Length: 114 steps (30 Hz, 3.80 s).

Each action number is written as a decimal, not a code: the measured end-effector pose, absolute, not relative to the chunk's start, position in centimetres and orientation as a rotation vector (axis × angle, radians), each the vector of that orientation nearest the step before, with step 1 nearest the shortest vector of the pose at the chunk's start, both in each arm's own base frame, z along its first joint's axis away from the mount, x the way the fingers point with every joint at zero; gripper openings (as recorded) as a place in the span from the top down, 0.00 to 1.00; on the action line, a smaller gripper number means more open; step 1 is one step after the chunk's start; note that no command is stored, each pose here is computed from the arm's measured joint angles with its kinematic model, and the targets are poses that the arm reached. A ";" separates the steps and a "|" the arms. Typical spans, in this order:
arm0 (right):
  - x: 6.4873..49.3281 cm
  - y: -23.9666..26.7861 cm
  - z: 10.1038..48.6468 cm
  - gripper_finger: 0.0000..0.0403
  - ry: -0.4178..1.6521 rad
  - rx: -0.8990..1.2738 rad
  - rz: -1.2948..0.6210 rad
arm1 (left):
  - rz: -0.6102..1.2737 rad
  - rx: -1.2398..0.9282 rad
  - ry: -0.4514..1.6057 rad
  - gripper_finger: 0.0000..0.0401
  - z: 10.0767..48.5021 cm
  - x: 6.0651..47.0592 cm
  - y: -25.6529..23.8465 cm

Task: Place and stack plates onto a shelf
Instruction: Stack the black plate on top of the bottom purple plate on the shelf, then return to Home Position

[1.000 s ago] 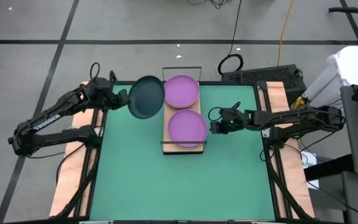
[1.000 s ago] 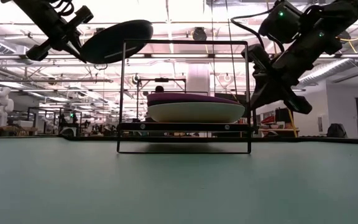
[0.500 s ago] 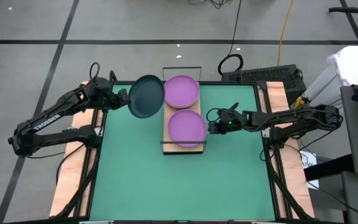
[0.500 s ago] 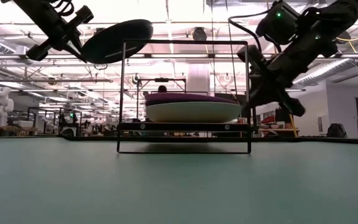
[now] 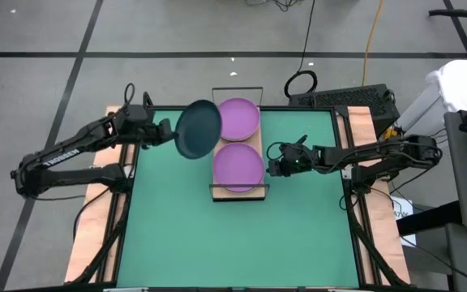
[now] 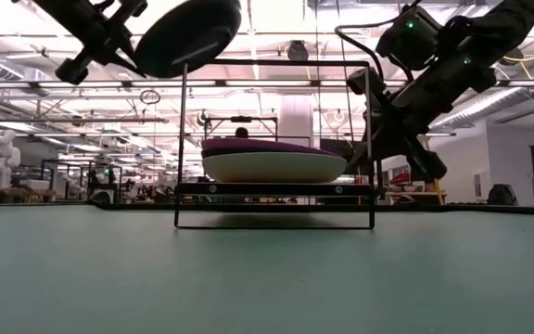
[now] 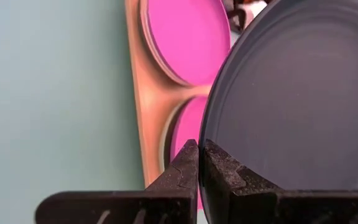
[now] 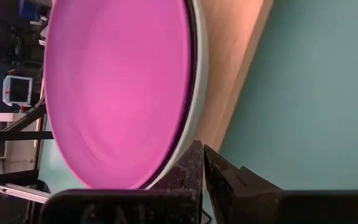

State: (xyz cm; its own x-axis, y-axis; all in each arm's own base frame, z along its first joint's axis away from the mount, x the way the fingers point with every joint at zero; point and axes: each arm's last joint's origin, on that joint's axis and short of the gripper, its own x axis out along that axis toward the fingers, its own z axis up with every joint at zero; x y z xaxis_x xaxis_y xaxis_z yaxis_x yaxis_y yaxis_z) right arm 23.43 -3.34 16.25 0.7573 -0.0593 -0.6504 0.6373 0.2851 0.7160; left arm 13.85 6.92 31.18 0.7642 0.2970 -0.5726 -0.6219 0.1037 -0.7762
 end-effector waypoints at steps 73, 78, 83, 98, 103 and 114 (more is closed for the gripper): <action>18.6 -3.3 21.8 1.00 0.342 1.031 -0.596 | 0.733 -1.301 0.572 0.92 22.0 27.4 4.6; 18.7 -3.3 21.8 1.00 0.354 1.028 -0.577 | 0.700 -1.332 0.594 0.79 22.0 27.4 4.5; 18.7 -3.3 21.8 1.00 0.357 1.016 -0.563 | 0.689 -1.343 0.587 0.65 22.1 27.4 4.5; 17.9 -2.9 24.3 1.00 0.247 0.865 -0.373 | 0.628 -1.283 0.569 0.60 23.4 26.9 4.3; 17.6 -2.9 24.7 1.00 0.224 0.846 -0.351 | 0.591 -1.262 0.573 0.63 23.5 27.0 4.3; 17.5 -2.9 24.8 1.00 0.220 0.845 -0.349 | 0.635 -1.165 0.618 0.83 23.1 26.6 4.4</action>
